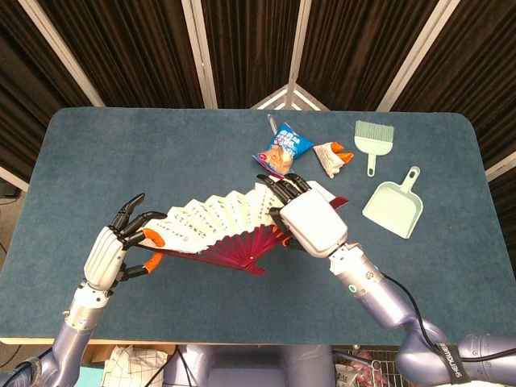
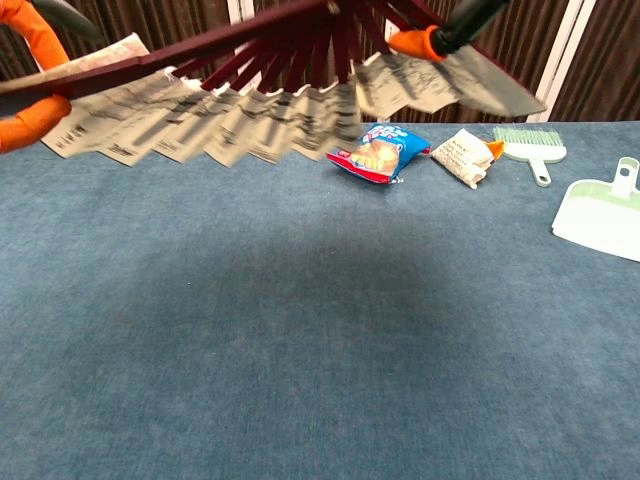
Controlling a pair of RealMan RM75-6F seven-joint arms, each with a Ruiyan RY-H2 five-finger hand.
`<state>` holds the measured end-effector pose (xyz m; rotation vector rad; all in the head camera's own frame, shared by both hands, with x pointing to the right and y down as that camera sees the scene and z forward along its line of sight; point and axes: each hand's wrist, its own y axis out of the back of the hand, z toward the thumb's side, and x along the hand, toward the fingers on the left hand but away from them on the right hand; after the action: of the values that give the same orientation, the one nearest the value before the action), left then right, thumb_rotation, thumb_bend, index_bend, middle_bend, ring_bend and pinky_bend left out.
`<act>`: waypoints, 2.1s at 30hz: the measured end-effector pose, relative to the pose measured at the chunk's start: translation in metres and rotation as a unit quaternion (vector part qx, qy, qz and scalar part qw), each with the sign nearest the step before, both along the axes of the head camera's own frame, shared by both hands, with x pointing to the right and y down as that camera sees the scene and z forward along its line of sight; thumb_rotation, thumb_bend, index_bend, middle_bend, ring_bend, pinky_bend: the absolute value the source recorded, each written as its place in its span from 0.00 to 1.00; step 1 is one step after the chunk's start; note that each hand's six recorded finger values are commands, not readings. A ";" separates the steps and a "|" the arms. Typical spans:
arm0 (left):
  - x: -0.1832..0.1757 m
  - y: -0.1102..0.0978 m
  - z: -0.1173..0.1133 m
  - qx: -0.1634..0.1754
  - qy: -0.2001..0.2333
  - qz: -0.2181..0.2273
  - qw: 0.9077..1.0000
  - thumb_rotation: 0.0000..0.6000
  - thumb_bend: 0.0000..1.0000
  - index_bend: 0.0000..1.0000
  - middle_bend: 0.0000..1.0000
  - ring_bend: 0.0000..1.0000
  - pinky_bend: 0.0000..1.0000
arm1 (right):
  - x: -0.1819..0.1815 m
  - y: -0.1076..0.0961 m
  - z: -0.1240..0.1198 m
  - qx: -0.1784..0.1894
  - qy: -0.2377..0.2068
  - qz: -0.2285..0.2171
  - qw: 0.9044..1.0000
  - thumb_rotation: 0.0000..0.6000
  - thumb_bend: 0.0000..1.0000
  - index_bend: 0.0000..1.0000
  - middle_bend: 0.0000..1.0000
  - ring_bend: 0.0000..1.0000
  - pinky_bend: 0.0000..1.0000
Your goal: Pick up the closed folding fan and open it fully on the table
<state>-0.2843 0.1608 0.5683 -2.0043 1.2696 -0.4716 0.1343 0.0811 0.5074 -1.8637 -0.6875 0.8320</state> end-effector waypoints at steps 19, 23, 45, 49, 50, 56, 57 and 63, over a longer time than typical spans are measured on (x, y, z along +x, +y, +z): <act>0.013 -0.017 -0.003 0.101 -0.065 0.018 0.993 1.00 0.55 0.61 0.27 0.00 0.10 | 0.044 -0.009 0.022 -0.017 0.023 0.029 0.999 1.00 0.48 0.76 0.13 0.24 0.19; 0.015 -0.016 0.000 0.118 -0.084 0.019 0.989 1.00 0.55 0.61 0.27 0.00 0.10 | 0.052 -0.010 0.028 -0.019 0.027 0.032 0.999 1.00 0.48 0.76 0.13 0.24 0.19; 0.019 -0.013 0.009 0.175 -0.120 0.008 0.977 1.00 0.50 0.37 0.19 0.00 0.10 | 0.072 -0.003 0.074 -0.034 0.041 0.042 0.998 1.00 0.36 0.21 0.08 0.12 0.10; 0.017 -0.014 0.009 0.175 -0.119 0.004 0.977 1.00 0.50 0.20 0.14 0.00 0.10 | 0.078 0.000 0.084 -0.040 0.093 0.029 0.994 1.00 0.25 0.06 0.06 0.09 0.09; 0.016 -0.014 0.010 0.175 -0.122 0.004 0.977 1.00 0.50 0.16 0.12 0.00 0.10 | 0.079 0.001 0.086 -0.040 0.107 0.025 0.993 1.00 0.24 0.03 0.06 0.09 0.09; 0.016 -0.013 0.008 0.179 -0.123 0.006 0.976 1.00 0.50 0.08 0.09 0.00 0.10 | 0.086 0.010 0.098 -0.049 0.195 0.006 0.980 1.00 0.19 0.00 0.04 0.09 0.07; 0.015 -0.013 0.007 0.180 -0.122 0.005 0.976 1.00 0.50 0.08 0.09 0.00 0.10 | 0.087 0.011 0.099 -0.045 0.212 0.000 0.976 1.00 0.19 0.00 0.04 0.09 0.07; 0.010 -0.016 -0.003 0.184 -0.115 -0.006 0.976 1.00 0.50 0.08 0.07 0.00 0.10 | 0.101 0.014 0.103 -0.019 0.308 -0.020 0.951 1.00 0.19 0.00 0.04 0.09 0.07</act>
<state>-0.2740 0.1449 0.5655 -1.5848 1.1308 -0.4243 0.2351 0.0952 0.6103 -1.5148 -0.2370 1.3226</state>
